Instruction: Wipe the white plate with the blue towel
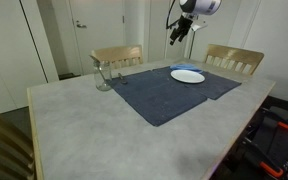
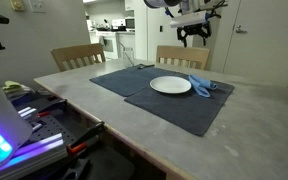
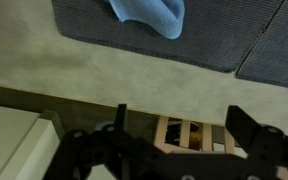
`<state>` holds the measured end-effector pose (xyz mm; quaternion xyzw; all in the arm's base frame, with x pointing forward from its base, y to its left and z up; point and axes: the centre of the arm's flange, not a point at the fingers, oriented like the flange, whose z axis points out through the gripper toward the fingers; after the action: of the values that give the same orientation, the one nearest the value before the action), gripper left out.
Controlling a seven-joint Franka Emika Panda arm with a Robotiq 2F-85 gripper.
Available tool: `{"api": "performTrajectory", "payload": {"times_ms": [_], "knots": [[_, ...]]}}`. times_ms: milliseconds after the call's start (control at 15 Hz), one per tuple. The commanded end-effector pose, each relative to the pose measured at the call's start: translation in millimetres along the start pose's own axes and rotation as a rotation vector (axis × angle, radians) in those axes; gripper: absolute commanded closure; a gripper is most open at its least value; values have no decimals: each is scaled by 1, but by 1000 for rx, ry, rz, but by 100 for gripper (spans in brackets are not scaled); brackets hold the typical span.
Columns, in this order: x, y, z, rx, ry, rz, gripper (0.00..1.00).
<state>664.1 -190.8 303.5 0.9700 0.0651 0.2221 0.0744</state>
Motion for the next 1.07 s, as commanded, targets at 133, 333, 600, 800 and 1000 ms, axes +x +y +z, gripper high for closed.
{"api": "performTrajectory", "payload": {"times_ms": [133,333,600,800,1000], "knots": [[2,-7,33,-17,120,-86,0],[4,-11,58,-34,199,-176,0],[11,2,96,-158,194,-307,0],[20,25,118,-277,152,-375,0],[36,51,126,-403,45,-305,0]]}}
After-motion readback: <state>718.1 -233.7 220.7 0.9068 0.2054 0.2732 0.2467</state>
